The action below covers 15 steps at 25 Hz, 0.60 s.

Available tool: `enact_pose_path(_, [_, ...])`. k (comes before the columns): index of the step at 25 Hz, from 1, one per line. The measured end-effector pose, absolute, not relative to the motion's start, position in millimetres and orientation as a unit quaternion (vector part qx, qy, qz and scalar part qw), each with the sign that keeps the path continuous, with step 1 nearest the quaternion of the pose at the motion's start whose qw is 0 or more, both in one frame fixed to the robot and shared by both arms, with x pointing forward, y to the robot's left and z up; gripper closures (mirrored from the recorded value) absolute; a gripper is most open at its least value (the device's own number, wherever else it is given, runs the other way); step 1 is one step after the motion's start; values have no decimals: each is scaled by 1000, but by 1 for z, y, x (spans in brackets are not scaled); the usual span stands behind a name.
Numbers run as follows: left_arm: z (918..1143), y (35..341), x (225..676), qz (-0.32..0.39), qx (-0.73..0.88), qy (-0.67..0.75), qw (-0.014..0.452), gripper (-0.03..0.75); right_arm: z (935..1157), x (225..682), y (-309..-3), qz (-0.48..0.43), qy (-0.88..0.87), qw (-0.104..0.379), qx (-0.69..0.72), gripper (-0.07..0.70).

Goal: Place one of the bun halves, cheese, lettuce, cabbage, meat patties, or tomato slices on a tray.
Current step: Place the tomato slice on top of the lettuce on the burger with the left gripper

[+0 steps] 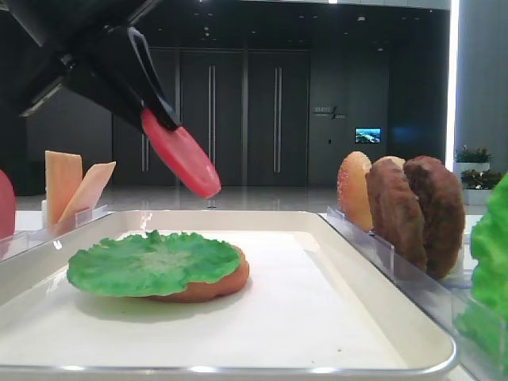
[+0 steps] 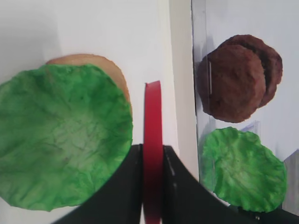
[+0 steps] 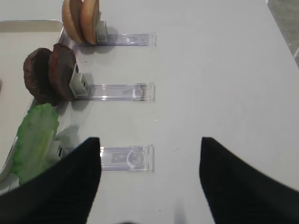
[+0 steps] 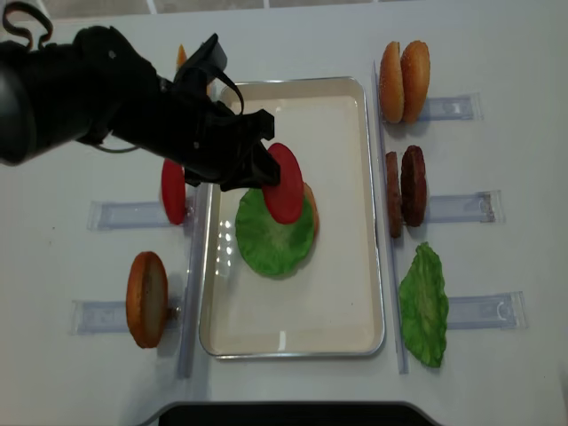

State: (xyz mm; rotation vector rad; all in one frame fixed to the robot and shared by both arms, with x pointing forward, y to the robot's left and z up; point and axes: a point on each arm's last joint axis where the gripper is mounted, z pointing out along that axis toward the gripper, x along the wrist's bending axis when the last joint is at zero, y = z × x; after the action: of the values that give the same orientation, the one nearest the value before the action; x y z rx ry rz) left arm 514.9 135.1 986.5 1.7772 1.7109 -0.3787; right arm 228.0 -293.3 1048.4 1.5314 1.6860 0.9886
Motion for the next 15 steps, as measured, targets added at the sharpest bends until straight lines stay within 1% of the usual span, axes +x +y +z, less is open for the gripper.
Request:
enact_pose_path(6, [970,134,513,-149,683,640,318,658,1048,228,-293,377,643,323,584,196])
enact_pose_path(15, [955,132,519,-141,696,629,318,658,1048,228,-293,377,643,323,584,196])
